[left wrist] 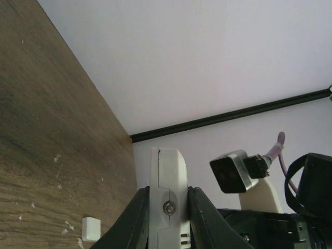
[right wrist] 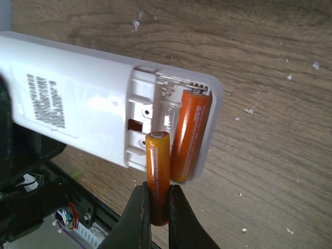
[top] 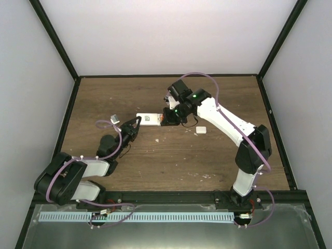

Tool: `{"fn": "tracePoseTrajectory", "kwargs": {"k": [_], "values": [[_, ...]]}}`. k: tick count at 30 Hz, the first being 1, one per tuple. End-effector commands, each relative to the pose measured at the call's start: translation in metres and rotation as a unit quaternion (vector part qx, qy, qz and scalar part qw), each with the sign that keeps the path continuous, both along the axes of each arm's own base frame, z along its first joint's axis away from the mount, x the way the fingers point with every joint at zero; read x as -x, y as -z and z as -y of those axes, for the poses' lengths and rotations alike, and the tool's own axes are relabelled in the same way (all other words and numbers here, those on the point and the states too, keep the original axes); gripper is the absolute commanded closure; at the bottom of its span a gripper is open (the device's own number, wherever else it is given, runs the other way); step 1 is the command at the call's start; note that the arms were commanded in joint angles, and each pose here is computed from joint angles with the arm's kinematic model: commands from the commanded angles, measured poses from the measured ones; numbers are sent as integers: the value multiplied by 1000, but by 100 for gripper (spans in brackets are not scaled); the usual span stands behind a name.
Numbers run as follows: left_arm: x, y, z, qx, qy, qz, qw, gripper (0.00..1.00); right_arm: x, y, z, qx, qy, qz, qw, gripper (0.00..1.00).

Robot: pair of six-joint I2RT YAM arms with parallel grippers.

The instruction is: Load the batteries into the remote control

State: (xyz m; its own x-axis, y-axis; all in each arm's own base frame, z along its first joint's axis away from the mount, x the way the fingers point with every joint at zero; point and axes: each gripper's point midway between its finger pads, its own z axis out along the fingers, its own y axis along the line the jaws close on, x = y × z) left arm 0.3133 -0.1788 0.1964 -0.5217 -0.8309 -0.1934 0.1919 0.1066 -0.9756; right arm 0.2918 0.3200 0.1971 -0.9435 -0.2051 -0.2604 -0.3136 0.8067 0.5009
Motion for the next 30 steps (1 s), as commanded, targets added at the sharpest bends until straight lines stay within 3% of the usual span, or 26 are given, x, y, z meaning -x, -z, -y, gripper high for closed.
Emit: {"fn": "tracePoseTrajectory", "kwargs": {"k": [1, 30], "values": [[3, -21, 2, 20, 6, 37, 999, 100, -1, -3, -5, 0, -2, -11, 1000, 99], [7, -14, 9, 27, 22, 19, 999, 100, -30, 0, 0, 37, 2, 2, 999, 99]]}}
